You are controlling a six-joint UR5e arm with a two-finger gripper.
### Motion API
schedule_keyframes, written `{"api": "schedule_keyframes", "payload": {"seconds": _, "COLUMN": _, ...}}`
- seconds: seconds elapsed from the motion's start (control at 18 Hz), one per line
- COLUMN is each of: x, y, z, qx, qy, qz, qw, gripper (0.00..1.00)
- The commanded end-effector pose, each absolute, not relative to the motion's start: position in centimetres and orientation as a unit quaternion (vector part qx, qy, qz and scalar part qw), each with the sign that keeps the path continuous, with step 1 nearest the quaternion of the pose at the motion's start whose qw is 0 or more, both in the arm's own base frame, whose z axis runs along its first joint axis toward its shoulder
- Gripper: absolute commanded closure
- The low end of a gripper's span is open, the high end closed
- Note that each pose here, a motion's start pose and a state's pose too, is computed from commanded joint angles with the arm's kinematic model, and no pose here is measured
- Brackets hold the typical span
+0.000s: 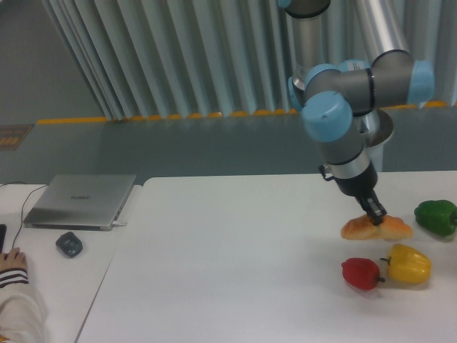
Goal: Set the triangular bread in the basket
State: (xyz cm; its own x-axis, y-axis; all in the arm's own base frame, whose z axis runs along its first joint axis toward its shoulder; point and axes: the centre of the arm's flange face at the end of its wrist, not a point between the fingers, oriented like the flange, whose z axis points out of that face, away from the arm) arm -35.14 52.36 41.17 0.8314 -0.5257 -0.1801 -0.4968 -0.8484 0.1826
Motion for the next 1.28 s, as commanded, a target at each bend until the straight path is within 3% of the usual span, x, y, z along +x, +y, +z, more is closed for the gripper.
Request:
{"api": "schedule_keyframes", "payload": {"seconds": 0.17, "x": -40.4, "y": 49.3, "z": 41.5, "qx": 0.964, "qy": -0.236, "qz": -0.122, "qw": 0.032, "gripper": 0.98}}
{"api": "schedule_keyframes", "payload": {"seconds": 0.5, "x": -45.1, "y": 44.9, "z": 41.6, "qx": 0.928, "qy": -0.349, "qz": -0.116, "qw": 0.061, "gripper": 0.98}}
{"api": "schedule_keyframes", "payload": {"seconds": 0.72, "x": -47.4, "y": 42.9, "z": 41.7, "qx": 0.921, "qy": -0.364, "qz": -0.123, "qw": 0.066, "gripper": 0.98}}
{"api": "schedule_keyframes", "payload": {"seconds": 1.06, "x": -51.3, "y": 37.7, "z": 40.1, "qx": 0.950, "qy": -0.285, "qz": -0.108, "qw": 0.068, "gripper": 0.97}}
{"api": "schedule_keyframes", "payload": {"seconds": 1.28, "x": -51.9, "y": 36.7, "z": 38.3, "qx": 0.956, "qy": -0.268, "qz": -0.093, "qw": 0.075, "gripper": 0.96}}
